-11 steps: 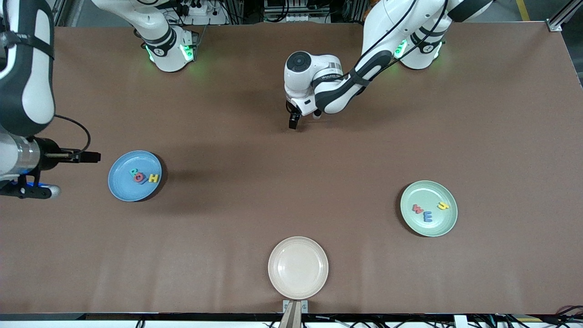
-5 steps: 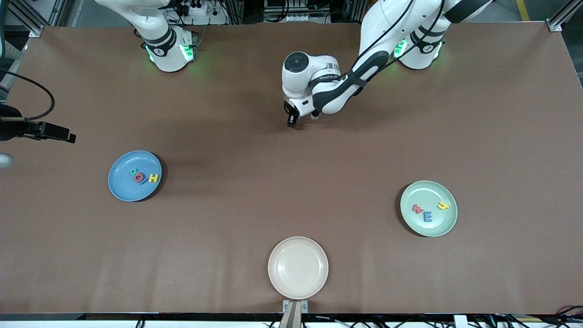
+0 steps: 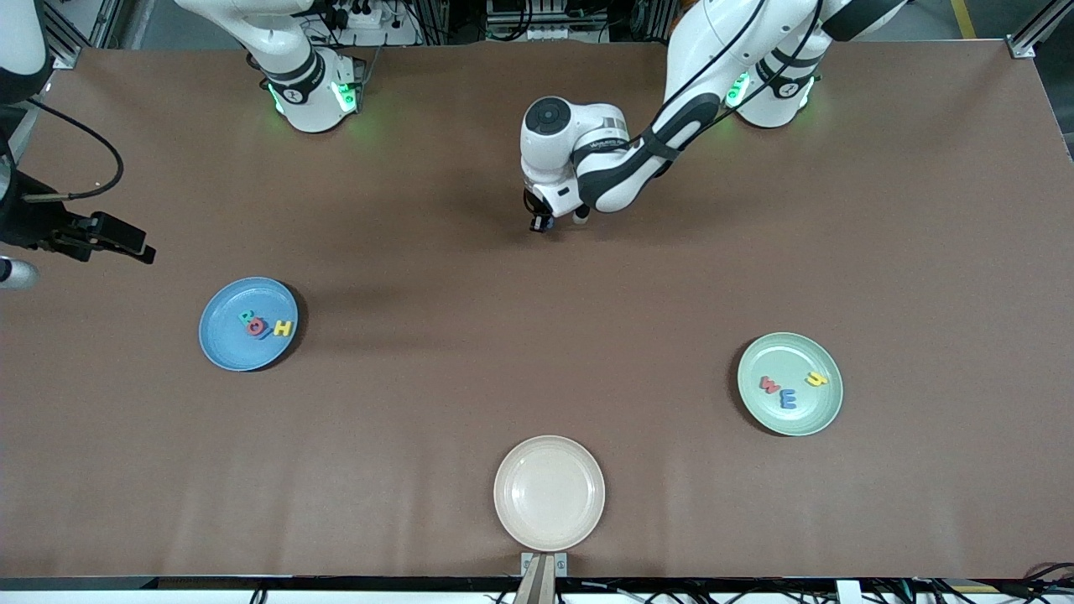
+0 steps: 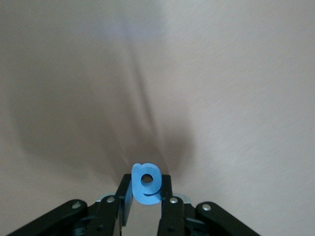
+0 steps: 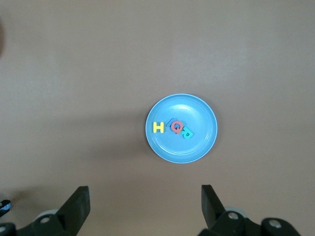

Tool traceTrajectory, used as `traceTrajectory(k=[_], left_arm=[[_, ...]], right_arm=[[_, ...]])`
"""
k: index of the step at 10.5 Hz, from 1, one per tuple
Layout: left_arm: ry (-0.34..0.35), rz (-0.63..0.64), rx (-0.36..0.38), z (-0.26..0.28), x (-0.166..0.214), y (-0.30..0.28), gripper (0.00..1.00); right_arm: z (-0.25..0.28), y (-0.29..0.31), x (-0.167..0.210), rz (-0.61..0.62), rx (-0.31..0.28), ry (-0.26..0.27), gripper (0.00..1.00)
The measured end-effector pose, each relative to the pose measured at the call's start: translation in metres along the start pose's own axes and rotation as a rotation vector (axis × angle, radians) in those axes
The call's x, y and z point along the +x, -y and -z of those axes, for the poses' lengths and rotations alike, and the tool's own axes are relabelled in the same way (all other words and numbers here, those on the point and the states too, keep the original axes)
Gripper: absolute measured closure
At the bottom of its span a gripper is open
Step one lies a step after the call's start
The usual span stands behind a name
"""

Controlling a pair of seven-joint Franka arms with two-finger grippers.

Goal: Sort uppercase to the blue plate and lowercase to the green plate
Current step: 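Grasp the blue g with the left gripper while the right gripper retracts, then carry the g over the green plate and open the left gripper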

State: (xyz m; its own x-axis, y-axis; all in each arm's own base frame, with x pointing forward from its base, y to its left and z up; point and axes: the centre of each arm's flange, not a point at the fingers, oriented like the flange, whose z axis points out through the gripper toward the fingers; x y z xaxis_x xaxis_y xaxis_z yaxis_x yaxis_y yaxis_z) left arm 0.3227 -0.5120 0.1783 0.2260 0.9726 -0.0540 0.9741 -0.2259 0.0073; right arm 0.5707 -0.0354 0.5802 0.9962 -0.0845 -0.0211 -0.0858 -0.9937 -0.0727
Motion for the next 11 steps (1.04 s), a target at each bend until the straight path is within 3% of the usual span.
traceTrajectory(k=[3, 6, 9, 11], left_arm=[[0.001, 0.008, -0.083, 0.033, 0.054, -0.063, 0.73], [-0.004, -0.111, -0.163, 0.070, 0.129, -0.138, 0.73], [-0.009, -0.271, -0.162, 0.088, 0.227, -0.189, 0.73], [-0.004, -0.362, -0.104, 0.108, 0.298, -0.219, 0.73]], right_arm=[[0.009, -0.006, -0.008, 0.001, -0.049, 0.055, 0.00], [0.010, -0.007, -0.011, 0.007, -0.091, 0.077, 0.00], [0.011, -0.007, -0.011, 0.011, -0.118, 0.072, 0.00], [0.012, -0.006, -0.010, 0.014, -0.118, 0.068, 0.00]])
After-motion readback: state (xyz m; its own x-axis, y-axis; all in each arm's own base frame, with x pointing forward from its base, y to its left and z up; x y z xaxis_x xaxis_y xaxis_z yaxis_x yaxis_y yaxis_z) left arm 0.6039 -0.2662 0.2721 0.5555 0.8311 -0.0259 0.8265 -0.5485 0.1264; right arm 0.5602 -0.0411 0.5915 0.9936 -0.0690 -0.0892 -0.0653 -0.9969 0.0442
